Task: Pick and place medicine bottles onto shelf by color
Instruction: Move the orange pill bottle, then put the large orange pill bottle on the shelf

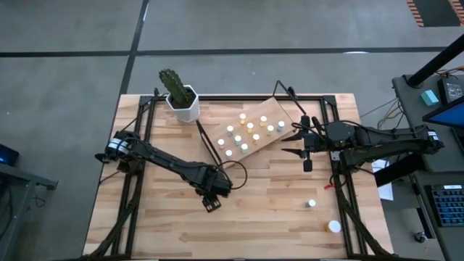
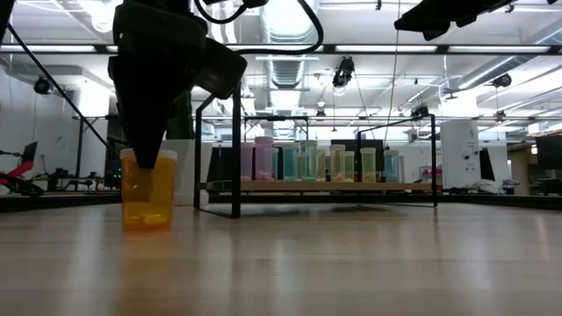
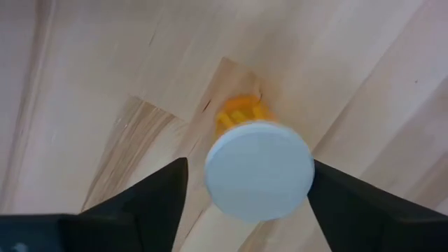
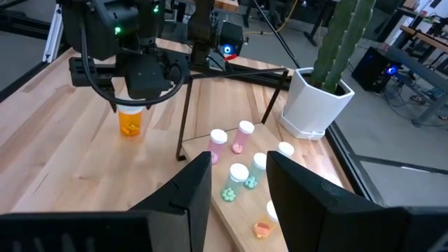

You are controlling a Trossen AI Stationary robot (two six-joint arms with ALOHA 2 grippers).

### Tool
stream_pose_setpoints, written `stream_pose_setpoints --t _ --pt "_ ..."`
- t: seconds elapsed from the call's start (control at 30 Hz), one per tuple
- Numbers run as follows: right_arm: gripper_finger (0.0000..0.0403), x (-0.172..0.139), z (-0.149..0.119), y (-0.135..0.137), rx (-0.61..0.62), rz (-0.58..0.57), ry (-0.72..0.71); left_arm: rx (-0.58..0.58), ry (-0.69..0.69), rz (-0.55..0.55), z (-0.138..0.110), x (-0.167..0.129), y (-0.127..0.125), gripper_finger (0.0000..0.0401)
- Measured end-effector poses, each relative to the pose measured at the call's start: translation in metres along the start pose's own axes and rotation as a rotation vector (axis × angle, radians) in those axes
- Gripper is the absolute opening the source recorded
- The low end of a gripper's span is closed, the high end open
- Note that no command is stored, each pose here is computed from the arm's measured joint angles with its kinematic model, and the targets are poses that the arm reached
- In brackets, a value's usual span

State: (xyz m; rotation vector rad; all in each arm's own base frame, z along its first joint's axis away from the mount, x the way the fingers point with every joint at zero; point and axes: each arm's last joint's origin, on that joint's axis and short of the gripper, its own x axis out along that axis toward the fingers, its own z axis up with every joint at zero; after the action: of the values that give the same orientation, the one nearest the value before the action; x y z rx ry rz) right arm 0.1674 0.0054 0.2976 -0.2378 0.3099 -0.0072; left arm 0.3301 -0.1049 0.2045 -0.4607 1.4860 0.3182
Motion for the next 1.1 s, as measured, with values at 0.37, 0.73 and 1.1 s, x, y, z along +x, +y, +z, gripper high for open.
stream_pose_setpoints --t 0.37,0.73,1.1 --pt "0.0128 0.0 0.002 0.0 0.011 -0.004 -0.017 0.123 -0.052 -0.045 -0.003 -0.02 -0.003 0.0286" --pt "0.0128 0.019 0.001 0.005 0.038 0.028 -0.004 0.409 -0.536 0.067 -0.062 -0.077 -0.018 0.0286" --pt "0.0128 0.081 0.018 0.031 -0.002 0.108 -0.03 0.628 -1.012 -0.037 -0.108 -0.087 -0.007 0.0286"
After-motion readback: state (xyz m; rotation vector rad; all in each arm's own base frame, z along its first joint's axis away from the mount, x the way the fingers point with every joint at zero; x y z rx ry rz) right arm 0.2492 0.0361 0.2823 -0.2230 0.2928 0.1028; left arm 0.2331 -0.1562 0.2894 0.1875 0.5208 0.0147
